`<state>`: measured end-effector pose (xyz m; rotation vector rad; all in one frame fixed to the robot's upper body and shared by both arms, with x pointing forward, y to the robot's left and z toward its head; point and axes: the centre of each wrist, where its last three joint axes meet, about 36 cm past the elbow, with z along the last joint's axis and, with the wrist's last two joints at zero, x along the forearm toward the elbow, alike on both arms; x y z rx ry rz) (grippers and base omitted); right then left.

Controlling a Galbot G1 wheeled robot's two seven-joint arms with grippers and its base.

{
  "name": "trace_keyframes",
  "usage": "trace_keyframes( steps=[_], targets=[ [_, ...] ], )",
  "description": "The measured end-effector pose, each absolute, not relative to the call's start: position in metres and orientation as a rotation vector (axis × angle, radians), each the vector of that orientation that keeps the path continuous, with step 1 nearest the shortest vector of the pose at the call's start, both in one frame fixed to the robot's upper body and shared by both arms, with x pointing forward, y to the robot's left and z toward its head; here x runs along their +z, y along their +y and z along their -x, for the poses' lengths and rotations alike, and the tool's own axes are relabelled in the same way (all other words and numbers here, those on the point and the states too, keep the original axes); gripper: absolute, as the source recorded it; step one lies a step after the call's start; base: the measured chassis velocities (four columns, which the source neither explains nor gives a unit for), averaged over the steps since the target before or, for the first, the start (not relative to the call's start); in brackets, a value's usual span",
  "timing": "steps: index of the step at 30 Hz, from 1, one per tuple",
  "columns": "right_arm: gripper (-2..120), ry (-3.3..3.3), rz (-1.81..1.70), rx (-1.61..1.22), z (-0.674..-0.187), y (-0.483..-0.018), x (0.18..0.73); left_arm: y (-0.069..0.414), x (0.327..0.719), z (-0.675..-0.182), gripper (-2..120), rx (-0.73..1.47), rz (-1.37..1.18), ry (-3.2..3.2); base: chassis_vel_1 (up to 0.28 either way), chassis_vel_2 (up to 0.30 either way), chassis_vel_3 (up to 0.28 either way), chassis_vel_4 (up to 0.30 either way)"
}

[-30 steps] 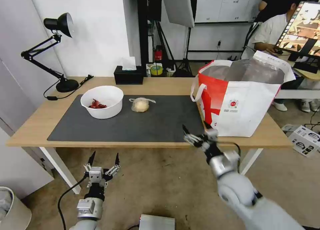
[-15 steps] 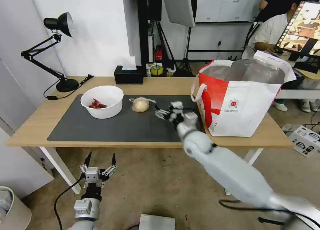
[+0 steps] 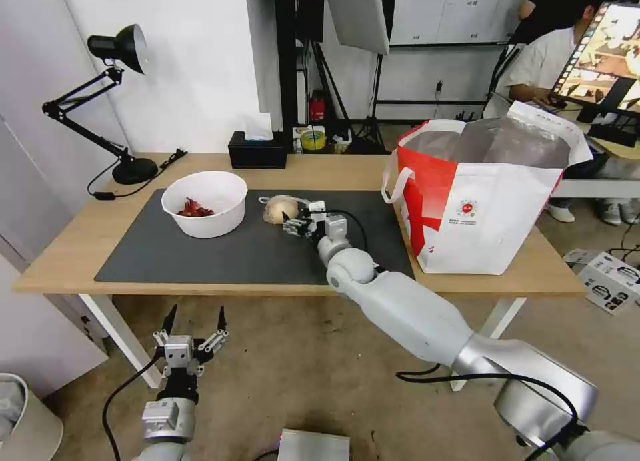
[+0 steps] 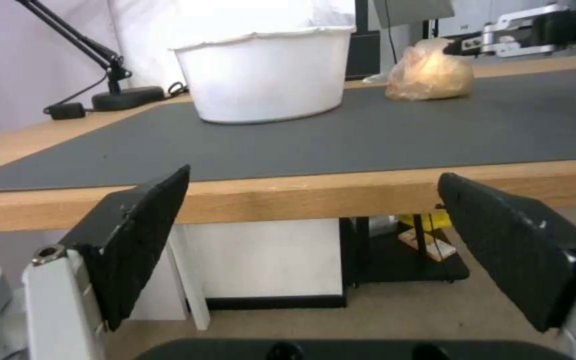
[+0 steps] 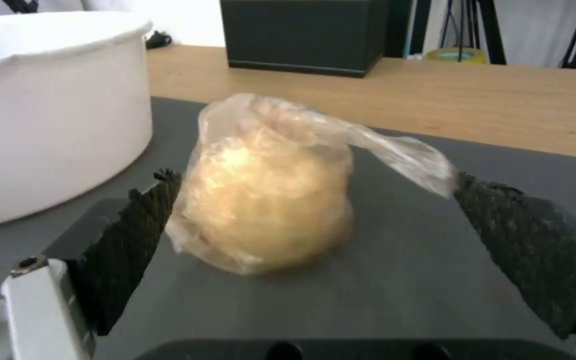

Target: Pick up the trash from the table and place it into the takeout bag.

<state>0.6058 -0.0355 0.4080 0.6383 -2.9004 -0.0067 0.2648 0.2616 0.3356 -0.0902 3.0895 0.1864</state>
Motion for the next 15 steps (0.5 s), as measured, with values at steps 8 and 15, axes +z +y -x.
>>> trace_keyframes(
  steps=[8,15],
  targets=[
    [100,-2.892,-0.655,0.017,-0.624,-0.016,0.408,0.263,0.335,-0.265,100,0.189,0.091,3.084,0.0,0.0,0.0,0.0],
    [100,-2.877,-0.668,0.034,-0.631,-0.001,0.408,0.263,0.334,-0.264,100,0.191,0.091,3.078,0.0,0.0,0.0,0.0]
  ],
)
